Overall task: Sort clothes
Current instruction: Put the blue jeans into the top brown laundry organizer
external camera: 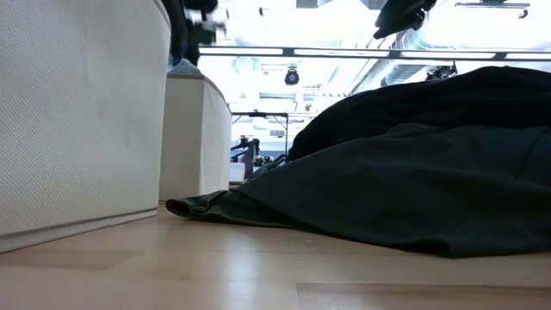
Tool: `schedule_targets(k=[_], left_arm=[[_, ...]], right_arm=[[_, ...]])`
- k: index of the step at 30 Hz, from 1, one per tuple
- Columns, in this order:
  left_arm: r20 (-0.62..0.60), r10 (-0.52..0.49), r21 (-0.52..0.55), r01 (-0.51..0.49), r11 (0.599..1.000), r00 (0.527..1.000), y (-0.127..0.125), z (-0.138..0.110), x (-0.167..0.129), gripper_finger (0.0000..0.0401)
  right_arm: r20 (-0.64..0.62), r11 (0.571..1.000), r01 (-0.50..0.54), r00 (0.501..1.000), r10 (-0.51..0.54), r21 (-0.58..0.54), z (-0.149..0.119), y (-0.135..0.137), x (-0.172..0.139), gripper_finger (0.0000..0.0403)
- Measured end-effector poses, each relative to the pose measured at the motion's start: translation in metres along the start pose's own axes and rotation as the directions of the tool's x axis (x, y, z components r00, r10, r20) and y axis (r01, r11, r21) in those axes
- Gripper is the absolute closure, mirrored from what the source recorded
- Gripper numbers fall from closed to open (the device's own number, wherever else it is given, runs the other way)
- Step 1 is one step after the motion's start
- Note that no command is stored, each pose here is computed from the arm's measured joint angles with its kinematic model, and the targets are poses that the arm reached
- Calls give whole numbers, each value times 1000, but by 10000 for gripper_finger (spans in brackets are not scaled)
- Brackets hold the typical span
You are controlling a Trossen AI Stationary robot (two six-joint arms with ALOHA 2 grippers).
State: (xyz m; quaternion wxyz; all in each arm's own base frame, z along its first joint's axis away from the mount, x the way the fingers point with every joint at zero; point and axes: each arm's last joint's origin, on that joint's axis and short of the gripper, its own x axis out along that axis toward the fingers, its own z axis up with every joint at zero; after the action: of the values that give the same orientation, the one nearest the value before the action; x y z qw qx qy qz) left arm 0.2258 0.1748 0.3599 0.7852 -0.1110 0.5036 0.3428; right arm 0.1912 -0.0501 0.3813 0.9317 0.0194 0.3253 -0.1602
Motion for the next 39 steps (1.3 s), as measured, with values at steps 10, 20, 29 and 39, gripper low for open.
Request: schedule_targets(k=[10,20,29,39], left_arm=[[8,6,-184,-4,983,1000,1,-39,-116,401],[-357,99,-169,-169,971,929,0,-80,-23,401],[-586,60,-59,-117,991,808,-19,-115,93,401],[-305,131,-74,-161,984,943,-4,-70,-1,401]], right_arm=[[0,1000,0,1000,0,0,0,0,0,185],[4,1000,-5,1000,5,-23,0,0,0,185],[16,999,-5,1000,6,-43,2,0,0,185],[39,989,-122,991,125,-81,-9,21,14,185]])
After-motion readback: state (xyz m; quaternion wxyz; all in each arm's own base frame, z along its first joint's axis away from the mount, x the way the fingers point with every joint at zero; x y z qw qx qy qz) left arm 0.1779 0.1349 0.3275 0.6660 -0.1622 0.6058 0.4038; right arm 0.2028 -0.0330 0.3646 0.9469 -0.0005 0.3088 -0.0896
